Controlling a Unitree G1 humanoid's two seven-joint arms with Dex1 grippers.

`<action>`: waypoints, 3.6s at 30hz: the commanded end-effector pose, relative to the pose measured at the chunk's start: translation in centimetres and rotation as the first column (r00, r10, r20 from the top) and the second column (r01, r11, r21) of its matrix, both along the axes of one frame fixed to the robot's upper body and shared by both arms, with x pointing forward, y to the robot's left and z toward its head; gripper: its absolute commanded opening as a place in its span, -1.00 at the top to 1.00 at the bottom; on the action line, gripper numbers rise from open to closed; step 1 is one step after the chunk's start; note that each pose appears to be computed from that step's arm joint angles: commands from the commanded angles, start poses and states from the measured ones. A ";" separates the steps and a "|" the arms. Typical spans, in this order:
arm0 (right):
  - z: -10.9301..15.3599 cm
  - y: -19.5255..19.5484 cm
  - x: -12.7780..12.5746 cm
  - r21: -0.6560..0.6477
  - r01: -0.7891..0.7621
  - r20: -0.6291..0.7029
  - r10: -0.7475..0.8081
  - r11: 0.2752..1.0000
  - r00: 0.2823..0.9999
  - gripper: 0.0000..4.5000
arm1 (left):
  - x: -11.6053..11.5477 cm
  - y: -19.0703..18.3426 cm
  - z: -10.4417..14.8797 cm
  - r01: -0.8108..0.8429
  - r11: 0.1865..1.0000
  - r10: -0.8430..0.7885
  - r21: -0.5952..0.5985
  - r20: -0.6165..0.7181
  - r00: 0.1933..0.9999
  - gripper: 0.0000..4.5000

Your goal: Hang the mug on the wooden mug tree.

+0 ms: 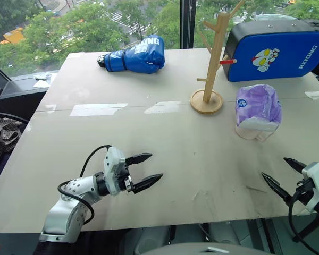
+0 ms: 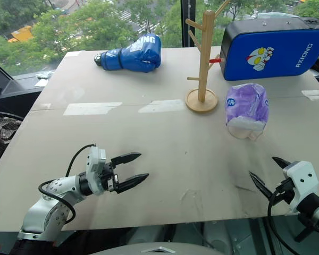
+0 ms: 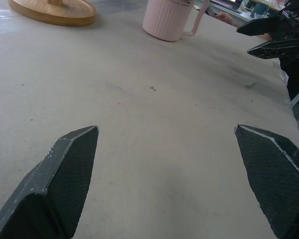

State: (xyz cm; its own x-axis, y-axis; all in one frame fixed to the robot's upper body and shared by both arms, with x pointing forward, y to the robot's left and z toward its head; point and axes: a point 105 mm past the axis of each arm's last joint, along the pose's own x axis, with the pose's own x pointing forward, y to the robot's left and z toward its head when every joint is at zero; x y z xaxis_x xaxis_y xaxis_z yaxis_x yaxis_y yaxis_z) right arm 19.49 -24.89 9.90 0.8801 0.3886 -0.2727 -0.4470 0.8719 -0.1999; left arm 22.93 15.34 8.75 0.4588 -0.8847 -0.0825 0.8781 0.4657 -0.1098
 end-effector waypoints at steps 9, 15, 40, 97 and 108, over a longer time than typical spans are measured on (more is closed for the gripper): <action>5.6 0.6 0.6 -0.302 0.008 0.192 0.052 0.953 0.980 -0.98 | 0.2 -1.7 5.3 0.237 0.971 -0.229 -0.014 0.202 0.952 -1.00; 7.4 0.7 1.1 -0.419 -0.029 0.224 0.134 0.908 0.965 -0.98 | -0.1 -3.3 7.8 0.313 0.948 -0.285 -0.063 0.276 0.918 -1.00; 10.0 4.1 8.2 -0.629 -0.066 0.281 0.305 0.775 0.910 -0.98 | -0.5 -3.8 10.6 0.275 0.946 -0.207 -0.170 0.335 0.919 -1.00; 6.9 -9.0 8.0 -0.395 0.164 0.083 -0.143 0.904 0.986 -0.46 | -3.6 -6.5 10.6 0.334 0.926 -0.258 -0.178 0.349 0.901 -1.00; 5.4 -1.8 6.0 -0.167 0.238 0.048 -0.233 0.957 0.971 -0.46 | -2.6 -6.3 9.1 0.338 0.931 -0.286 -0.139 0.301 0.910 -1.00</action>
